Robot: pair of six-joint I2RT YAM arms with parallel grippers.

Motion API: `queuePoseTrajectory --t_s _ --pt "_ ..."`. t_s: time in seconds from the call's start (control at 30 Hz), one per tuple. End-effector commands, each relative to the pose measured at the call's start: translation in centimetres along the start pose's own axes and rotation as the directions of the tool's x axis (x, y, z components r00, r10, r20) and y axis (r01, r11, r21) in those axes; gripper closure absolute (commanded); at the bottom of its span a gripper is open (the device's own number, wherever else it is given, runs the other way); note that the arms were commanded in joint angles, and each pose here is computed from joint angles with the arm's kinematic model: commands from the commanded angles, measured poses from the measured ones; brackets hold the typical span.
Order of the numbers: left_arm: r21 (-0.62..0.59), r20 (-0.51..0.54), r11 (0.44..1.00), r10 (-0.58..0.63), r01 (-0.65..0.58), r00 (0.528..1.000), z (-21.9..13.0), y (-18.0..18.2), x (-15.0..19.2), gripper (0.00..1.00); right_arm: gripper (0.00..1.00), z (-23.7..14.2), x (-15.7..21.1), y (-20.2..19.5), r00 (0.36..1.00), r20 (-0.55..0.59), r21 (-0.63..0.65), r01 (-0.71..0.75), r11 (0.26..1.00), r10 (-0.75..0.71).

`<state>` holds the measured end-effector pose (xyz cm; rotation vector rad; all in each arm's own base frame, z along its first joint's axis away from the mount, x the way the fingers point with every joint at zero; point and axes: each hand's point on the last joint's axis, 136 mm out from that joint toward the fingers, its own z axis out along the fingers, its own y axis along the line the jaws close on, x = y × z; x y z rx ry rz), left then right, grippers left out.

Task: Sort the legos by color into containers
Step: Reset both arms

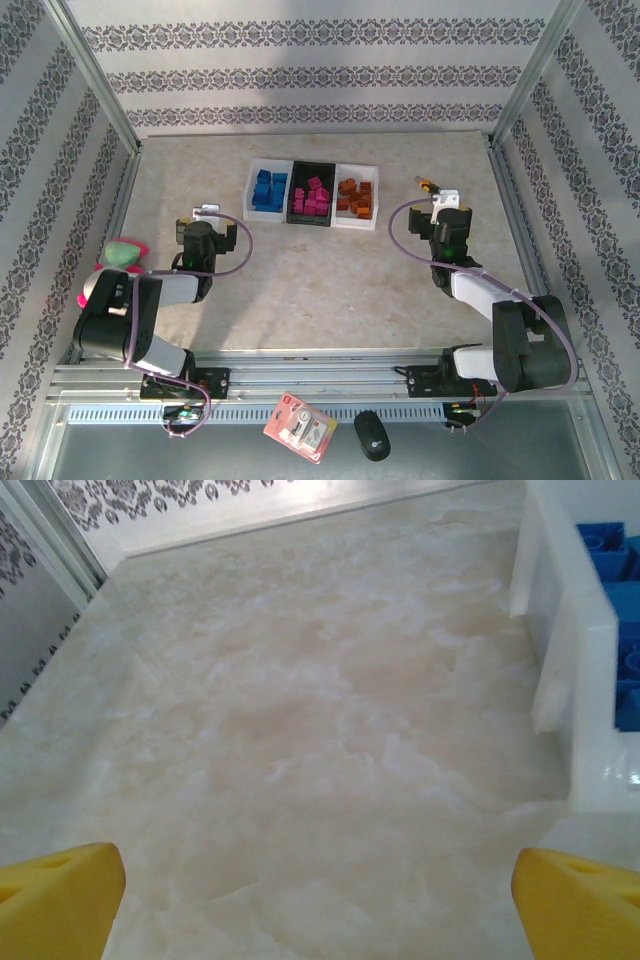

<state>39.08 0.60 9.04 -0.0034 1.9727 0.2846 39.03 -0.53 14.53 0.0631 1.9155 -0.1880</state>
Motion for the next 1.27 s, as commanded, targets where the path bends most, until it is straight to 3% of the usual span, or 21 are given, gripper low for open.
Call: queuePoseTrajectory --t_s 0.0,0.07,0.13,0.2,0.37,0.57,1.23 --pt "0.040 0.072 0.992 -0.119 0.116 0.990 0.2 0.9 -1.0 0.01 0.07 -0.3 -1.6 -0.2 0.997 0.064 -0.012 -0.038 0.999 0.038" --pt "0.087 0.102 0.989 -0.129 0.120 0.986 0.7 0.6 -0.6 0.01 0.07 -0.4 -0.3 0.2 0.999 0.038 -0.039 -0.037 0.999 0.038" --pt "0.107 0.046 0.985 -0.138 0.133 0.989 0.8 0.5 0.3 0.01 0.07 -0.3 1.1 0.5 0.998 0.032 -0.056 -0.048 0.997 0.050" --pt "0.118 0.069 0.984 -0.141 0.132 0.988 1.1 0.5 -0.3 0.01 0.06 -0.3 1.2 1.0 0.996 0.074 -0.091 -0.041 0.995 0.047" --pt "0.119 0.049 0.983 -0.146 0.139 0.988 1.1 0.5 0.0 0.01 0.05 1.2 3.2 2.0 0.998 0.058 -0.164 -0.028 0.986 0.038" --pt "0.117 0.056 0.984 -0.142 0.135 0.988 1.1 0.6 -0.1 0.01 0.02 2.0 3.3 0.8 0.994 0.051 -0.135 -0.088 0.987 0.095" --pt "0.153 0.053 0.981 -0.133 0.123 0.990 1.1 0.0 -0.1 0.01 0.02 1.8 3.3 1.0 0.994 0.050 -0.155 -0.085 0.984 0.093"
